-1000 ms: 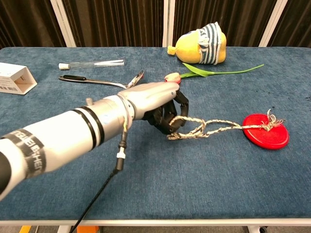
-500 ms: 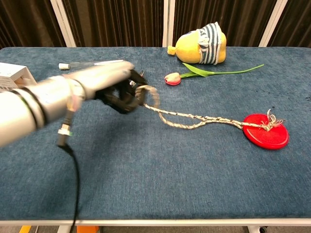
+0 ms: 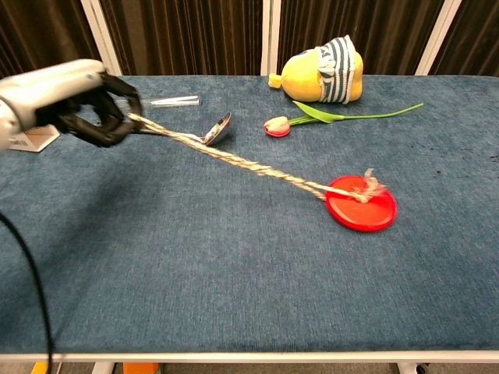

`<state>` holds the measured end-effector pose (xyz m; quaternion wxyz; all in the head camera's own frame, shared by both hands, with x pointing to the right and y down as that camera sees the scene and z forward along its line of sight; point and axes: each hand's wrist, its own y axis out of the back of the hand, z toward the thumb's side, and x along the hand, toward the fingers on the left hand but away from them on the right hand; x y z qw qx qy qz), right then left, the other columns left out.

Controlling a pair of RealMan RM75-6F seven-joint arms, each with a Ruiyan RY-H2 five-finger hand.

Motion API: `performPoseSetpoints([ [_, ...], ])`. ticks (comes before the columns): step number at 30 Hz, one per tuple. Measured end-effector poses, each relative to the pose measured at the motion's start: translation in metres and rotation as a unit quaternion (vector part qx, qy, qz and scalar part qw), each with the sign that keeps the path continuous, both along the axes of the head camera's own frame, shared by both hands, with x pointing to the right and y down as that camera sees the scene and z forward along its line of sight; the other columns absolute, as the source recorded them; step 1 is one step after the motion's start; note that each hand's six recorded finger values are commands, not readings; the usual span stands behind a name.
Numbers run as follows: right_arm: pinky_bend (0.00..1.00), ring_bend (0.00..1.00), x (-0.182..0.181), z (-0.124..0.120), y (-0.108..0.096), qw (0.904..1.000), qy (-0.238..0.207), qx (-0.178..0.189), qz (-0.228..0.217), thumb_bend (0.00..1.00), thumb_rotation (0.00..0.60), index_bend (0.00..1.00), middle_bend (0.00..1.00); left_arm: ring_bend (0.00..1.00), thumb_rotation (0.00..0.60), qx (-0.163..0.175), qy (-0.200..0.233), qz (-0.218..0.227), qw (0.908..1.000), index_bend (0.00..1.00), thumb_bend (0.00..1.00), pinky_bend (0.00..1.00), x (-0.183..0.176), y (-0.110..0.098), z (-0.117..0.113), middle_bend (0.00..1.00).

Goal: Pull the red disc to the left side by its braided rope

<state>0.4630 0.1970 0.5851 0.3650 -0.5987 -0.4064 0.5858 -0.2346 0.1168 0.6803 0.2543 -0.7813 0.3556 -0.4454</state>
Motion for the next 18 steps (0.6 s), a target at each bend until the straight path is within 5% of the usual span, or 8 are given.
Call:
performPoseSetpoints([
  [18,0.00,0.00,-0.005,0.003,-0.001,1.0000,0.002,-0.002,-0.001,0.25,0.600,0.00,0.00,0.55,0.600,0.018,-0.088,-0.085,0.9923,0.73,0.54,0.47,-0.159,-0.017,-0.040,0.86],
])
